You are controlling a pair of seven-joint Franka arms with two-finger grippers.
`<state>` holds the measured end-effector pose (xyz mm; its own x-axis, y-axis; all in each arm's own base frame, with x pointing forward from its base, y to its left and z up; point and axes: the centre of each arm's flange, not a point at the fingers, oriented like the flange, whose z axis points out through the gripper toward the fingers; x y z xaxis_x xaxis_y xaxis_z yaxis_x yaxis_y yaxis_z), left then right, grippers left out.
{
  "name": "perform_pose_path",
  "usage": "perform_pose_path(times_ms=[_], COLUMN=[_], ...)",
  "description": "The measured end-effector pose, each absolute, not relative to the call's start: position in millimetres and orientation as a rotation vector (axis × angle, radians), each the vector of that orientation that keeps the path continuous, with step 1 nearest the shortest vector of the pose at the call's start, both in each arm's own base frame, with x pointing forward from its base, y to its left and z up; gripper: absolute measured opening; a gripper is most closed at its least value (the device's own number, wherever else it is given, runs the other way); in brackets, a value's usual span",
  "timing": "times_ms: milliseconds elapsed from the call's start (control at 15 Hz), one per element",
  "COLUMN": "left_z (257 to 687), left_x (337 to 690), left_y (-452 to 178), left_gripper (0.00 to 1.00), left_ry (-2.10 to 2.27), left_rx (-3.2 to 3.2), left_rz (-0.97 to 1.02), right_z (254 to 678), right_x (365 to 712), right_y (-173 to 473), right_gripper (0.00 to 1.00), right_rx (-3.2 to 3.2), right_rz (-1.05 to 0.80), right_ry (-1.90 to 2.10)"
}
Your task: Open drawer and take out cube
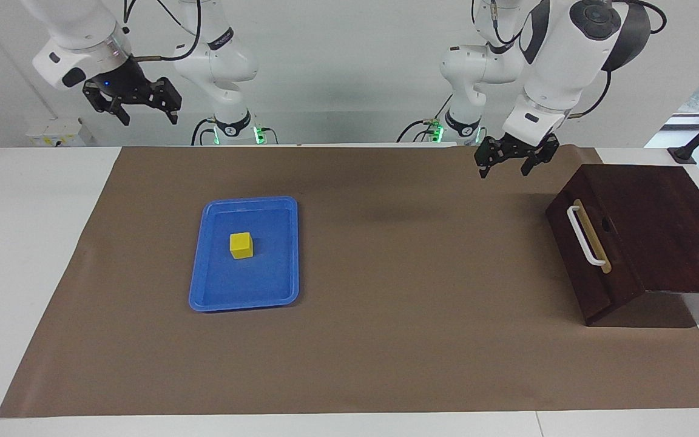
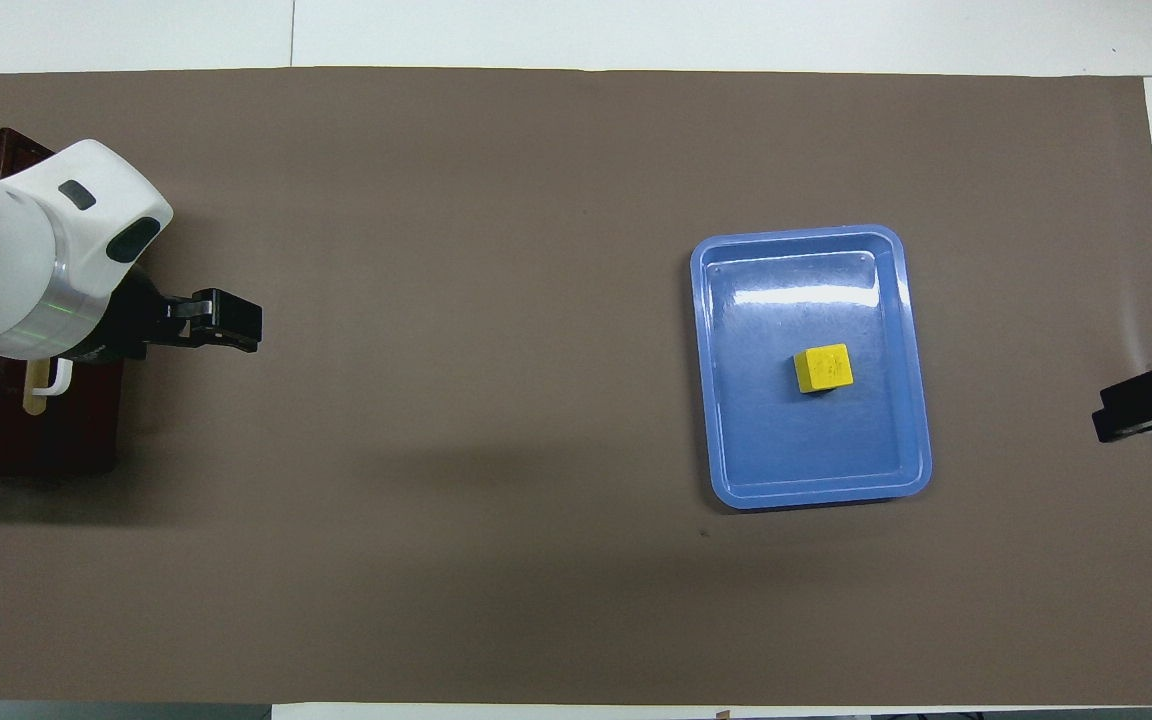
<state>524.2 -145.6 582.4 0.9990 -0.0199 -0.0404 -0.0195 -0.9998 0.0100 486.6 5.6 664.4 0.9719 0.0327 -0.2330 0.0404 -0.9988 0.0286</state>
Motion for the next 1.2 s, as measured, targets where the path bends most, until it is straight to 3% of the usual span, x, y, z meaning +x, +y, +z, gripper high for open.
perform_pose_path(times_ms=[200, 467, 1200], left_z=[582, 582, 582], left_x=[524, 524, 528], left_y=[-145, -145, -130], left_gripper=[1.0, 1.0, 1.0], left_ry=[-0.03, -0.031, 0.015], left_rx=[3.131, 3.131, 3.131], left_rz=[-0.063, -0.062, -0.063], right_z=[661, 635, 611], right_x=[486, 512, 533], right_y=[22, 8, -6], right_gripper=[1.0, 1.0, 1.0], right_rx=[3.065, 3.08, 3.133], right_rz=[-0.319, -0.196, -0.188], right_ry=[0.104, 0.062, -0.047])
